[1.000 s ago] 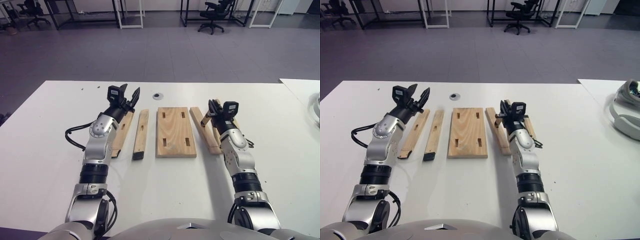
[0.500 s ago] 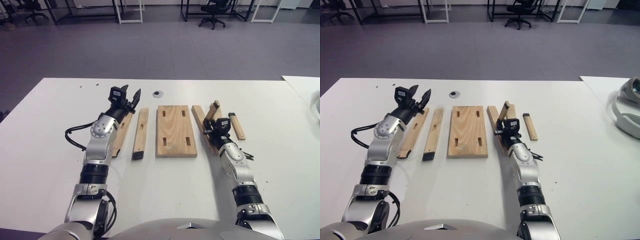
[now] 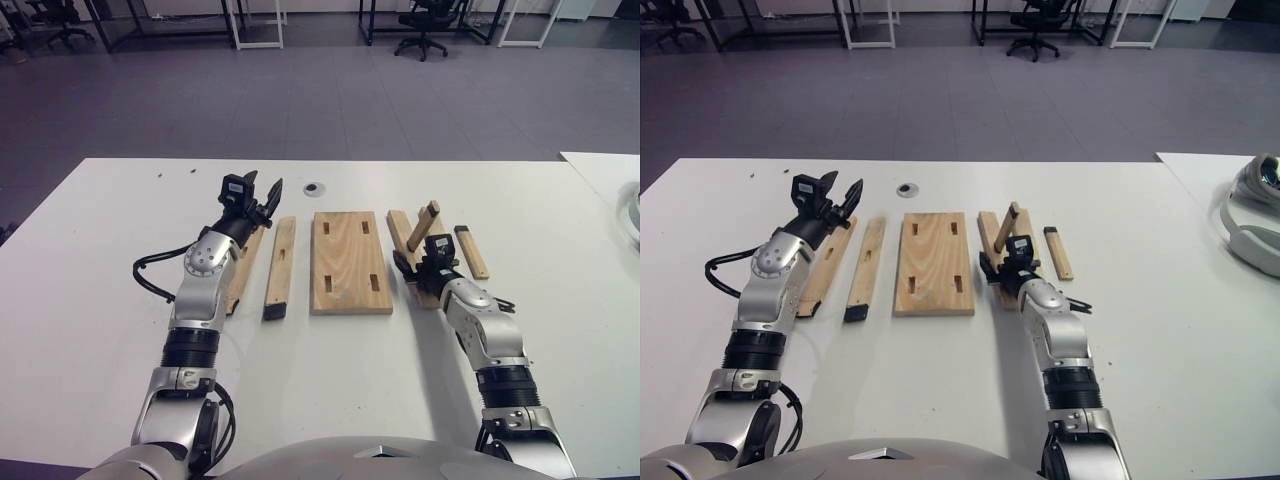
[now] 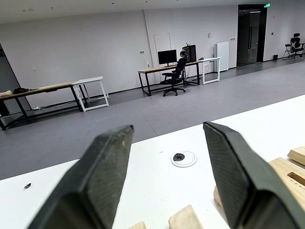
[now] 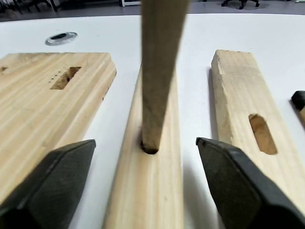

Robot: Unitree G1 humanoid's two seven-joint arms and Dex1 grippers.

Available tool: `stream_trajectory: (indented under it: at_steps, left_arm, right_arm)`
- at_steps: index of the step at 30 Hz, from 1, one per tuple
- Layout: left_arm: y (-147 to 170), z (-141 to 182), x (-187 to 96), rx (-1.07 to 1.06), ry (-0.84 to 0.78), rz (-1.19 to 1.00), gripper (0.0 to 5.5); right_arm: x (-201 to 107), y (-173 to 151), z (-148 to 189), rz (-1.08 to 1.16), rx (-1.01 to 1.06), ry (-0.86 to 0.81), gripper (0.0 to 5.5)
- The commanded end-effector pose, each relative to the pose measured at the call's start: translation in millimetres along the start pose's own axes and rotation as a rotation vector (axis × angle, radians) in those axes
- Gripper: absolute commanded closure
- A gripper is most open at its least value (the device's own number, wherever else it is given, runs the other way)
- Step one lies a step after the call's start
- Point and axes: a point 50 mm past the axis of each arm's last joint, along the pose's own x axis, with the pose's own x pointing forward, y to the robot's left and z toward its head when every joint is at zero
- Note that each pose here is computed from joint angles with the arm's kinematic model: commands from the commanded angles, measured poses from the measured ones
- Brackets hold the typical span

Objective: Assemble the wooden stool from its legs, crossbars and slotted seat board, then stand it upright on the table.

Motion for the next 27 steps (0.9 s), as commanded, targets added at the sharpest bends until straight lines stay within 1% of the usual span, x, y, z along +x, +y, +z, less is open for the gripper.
stream_trajectory:
  at_steps: [1,2,4,9,11,13,15,17,20,21,22,23,25,27]
  left_arm:
    - [-4,0,-1,0.006,-0.002,0.000,2.83]
    - [-4,0,-1,0.005,0.000,0.002,2.83]
    - [-5,-1,-2,0.004,0.001,0.005,2.83]
    - [-6,-1,-3,0.002,0.002,0.012,2.83]
    - [-6,-2,-3,0.000,0.002,0.014,2.83]
    - [-8,-2,-3,-0.001,0.002,0.018,2.83]
    - [-9,-3,-3,-0.003,0.003,0.019,2.83]
    - [-11,-4,-4,-0.007,0.003,0.021,2.83]
    - [-19,-2,1,-0.040,-0.008,-0.008,2.83]
    - [-24,1,4,-0.089,-0.015,-0.034,2.83]
    - [-30,4,9,-0.171,-0.023,-0.061,2.64]
    - [-35,7,13,-0.242,-0.026,-0.082,2.56]
    - [-42,13,23,-0.385,0.002,-0.119,2.23]
    - [-50,17,31,-0.574,0.068,-0.176,2.18]
  right_arm:
    - [-5,1,-17,0.025,-0.013,0.124,1.57]
    - [-5,0,-20,0.028,-0.018,0.144,1.57]
    - [-7,-3,-22,0.016,-0.034,0.162,1.86]
    - [-5,-4,-27,0.009,-0.080,0.214,2.94]
    - [-4,-4,-34,0.026,-0.115,0.260,3.34]
    - [-3,-7,-42,0.041,-0.158,0.311,3.43]
    - [-2,-10,-41,0.029,-0.156,0.313,3.43]
    - [1,-13,-23,-0.009,-0.095,0.234,3.43]
    - [0,-11,20,-0.028,0.016,0.054,3.43]
    - [-2,-8,37,-0.004,0.032,-0.019,3.43]
    - [-7,-2,53,0.047,0.034,-0.095,3.43]
    - [-11,3,65,0.096,0.025,-0.151,3.43]
    - [-20,13,81,0.198,-0.011,-0.225,3.43]
    - [-28,18,92,0.279,-0.072,-0.301,3.43]
